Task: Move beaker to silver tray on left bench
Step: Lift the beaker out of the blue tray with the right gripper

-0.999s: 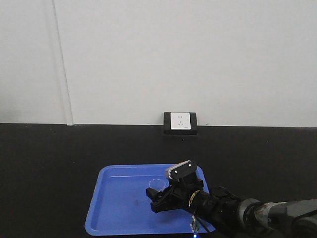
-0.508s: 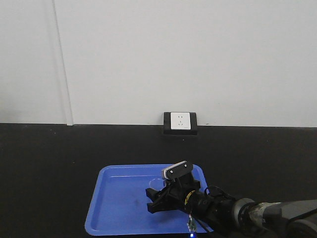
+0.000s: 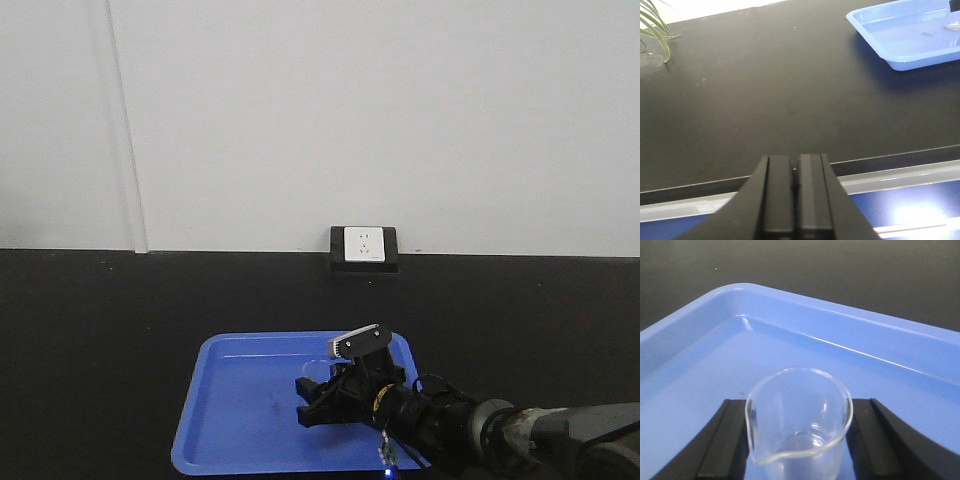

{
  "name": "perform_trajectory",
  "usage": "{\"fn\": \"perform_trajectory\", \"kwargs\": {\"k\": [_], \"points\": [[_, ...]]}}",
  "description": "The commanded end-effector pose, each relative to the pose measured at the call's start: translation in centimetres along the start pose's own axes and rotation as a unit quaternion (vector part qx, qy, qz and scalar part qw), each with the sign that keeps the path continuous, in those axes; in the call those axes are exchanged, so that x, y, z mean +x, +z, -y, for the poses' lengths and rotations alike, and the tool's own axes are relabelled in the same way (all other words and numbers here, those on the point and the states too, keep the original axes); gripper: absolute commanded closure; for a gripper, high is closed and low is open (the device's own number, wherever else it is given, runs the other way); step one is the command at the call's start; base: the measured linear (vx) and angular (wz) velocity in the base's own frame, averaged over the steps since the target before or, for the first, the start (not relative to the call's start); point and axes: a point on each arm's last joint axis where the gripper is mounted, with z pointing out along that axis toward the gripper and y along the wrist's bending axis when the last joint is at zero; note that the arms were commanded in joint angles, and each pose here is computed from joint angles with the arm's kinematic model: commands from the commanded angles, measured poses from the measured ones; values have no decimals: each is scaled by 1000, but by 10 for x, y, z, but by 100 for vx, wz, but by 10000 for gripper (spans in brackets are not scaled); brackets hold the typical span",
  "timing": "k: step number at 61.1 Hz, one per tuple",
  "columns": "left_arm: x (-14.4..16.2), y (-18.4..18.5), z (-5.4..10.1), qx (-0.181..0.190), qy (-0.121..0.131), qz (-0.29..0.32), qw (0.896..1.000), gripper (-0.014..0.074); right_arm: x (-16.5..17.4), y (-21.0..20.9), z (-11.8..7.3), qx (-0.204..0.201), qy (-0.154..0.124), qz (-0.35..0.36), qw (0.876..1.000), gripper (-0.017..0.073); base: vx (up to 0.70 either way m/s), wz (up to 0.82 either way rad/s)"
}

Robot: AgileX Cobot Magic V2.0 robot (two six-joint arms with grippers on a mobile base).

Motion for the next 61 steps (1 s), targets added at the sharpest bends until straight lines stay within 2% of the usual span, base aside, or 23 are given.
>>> {"fn": "perform_trajectory", "kwargs": {"k": [1,10,17,28,38,46,61], "points": [[-2,2,1,2,-2,36,999,592,-49,-14,-5,-7,-8,67,998,576,0,0],[-2,2,1,2,-2,36,999,592,-68,-26,-4,17,-17,57,998,575,0,0],[-2,2,1,2,-2,36,999,592,-96,-45,-6,40,-31,61,997,575,0,0],[-2,2,1,2,-2,36,999,592,-134,-76,-10,72,-39,67,994,575,0,0],[-2,2,1,2,-2,36,999,592,-154,-102,-14,96,-40,64,993,573,0,0],[-2,2,1,2,-2,36,999,592,-148,-131,-13,84,-36,83,992,573,0,0],[-2,2,1,2,-2,36,999,592,-110,-203,-10,68,-29,118,990,573,0,0]]}}
